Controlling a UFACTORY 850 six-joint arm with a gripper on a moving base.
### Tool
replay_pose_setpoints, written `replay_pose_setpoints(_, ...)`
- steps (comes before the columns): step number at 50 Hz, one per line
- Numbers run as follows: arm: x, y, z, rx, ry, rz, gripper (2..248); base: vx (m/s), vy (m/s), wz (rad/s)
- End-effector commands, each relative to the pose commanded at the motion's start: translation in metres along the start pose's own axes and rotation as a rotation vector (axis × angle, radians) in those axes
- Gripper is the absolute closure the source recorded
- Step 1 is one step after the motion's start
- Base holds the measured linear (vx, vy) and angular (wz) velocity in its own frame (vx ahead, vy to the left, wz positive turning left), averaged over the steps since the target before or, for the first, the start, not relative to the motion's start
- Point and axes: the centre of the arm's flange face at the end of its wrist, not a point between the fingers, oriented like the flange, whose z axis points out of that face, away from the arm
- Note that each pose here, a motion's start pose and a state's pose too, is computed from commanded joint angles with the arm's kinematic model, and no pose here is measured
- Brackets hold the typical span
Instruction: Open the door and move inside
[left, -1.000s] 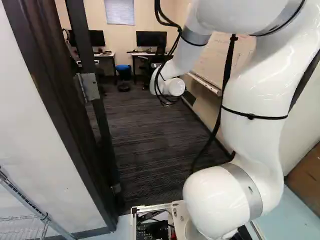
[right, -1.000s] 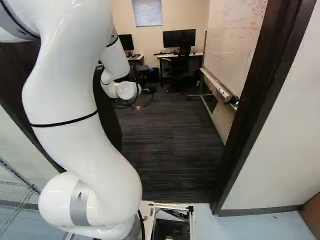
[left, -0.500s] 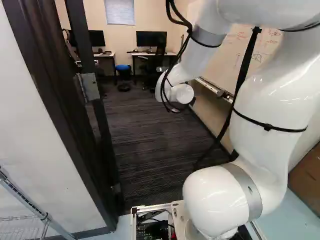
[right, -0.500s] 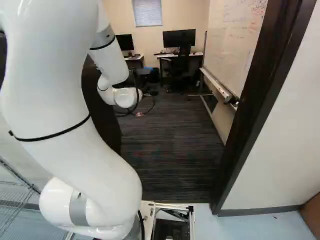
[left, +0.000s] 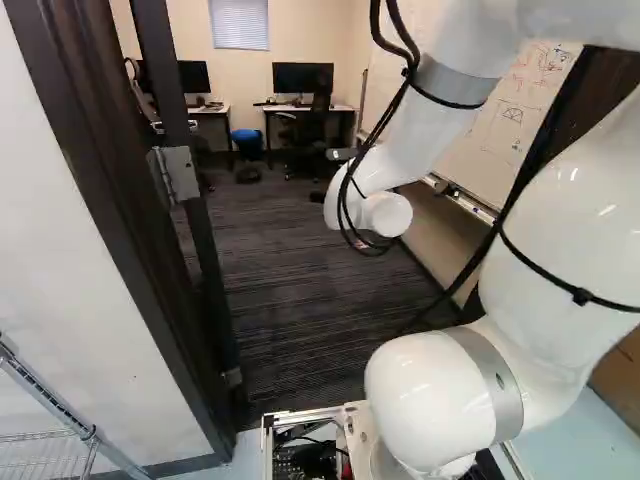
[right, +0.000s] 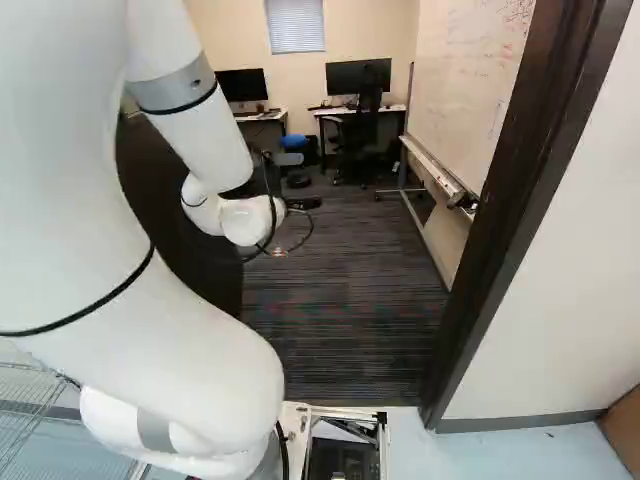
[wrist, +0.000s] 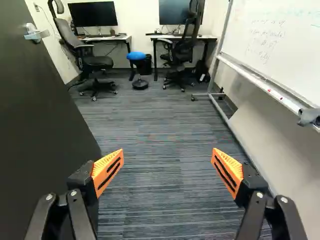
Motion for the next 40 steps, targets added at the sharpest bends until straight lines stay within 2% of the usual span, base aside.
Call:
replay_pose_setpoints(22, -0.034, 0.008, -0.044, -0.019, 0.003, 0.003, 3, 0.0, 0.0, 0.0)
replay_pose_setpoints(40, -0.052, 0.012, -0.066, -0.028, 0.005, 0.004, 3, 0.0, 0.0, 0.0)
